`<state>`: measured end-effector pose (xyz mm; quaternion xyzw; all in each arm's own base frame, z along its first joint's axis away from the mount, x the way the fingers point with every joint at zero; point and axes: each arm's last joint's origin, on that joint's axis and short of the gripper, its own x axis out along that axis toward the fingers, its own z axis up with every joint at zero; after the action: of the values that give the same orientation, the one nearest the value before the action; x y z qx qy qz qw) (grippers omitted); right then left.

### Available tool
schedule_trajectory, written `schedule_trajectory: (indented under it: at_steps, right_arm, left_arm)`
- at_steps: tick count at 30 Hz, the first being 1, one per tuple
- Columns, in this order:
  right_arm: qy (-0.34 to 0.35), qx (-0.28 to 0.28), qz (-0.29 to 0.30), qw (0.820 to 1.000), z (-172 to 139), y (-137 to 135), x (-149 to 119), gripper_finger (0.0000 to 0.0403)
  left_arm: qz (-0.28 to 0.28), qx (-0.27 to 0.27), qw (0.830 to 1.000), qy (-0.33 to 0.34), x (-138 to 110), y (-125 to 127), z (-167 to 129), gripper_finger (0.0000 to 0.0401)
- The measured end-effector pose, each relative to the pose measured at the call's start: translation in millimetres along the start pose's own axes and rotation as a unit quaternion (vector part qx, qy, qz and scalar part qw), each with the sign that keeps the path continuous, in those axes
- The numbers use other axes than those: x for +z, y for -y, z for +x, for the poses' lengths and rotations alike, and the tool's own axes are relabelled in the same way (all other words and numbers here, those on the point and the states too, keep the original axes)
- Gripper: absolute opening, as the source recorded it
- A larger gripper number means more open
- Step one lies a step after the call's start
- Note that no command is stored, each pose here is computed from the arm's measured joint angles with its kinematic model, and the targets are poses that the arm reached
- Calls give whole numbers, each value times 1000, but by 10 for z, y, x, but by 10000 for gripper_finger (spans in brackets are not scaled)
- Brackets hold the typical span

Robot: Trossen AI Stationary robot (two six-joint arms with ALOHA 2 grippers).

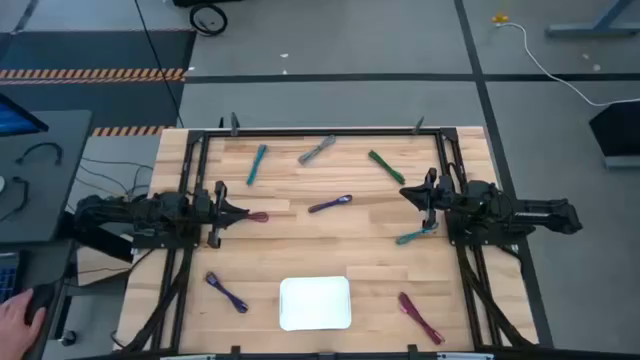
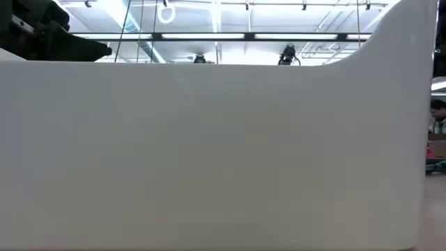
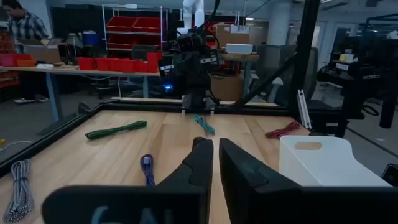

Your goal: Pick and place USB-C Cables

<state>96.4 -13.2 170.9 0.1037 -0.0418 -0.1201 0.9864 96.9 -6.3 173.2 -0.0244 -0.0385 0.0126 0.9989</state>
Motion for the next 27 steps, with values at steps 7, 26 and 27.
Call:
schedule_trajectory:
  at_steps: [7,26,27]
  right_arm:
    - [0,0,0,1000,0,0,1,25]
    - [0,0,0,1000,0,0,1,25]
    - [0,0,0,1000,0,0,0,25]
  left_arm:
    - [0,0,1000,0,0,0,0,35]
    - [0,0,1000,0,0,0,0,36]
    - [0,0,1000,0,-1,0,0,37]
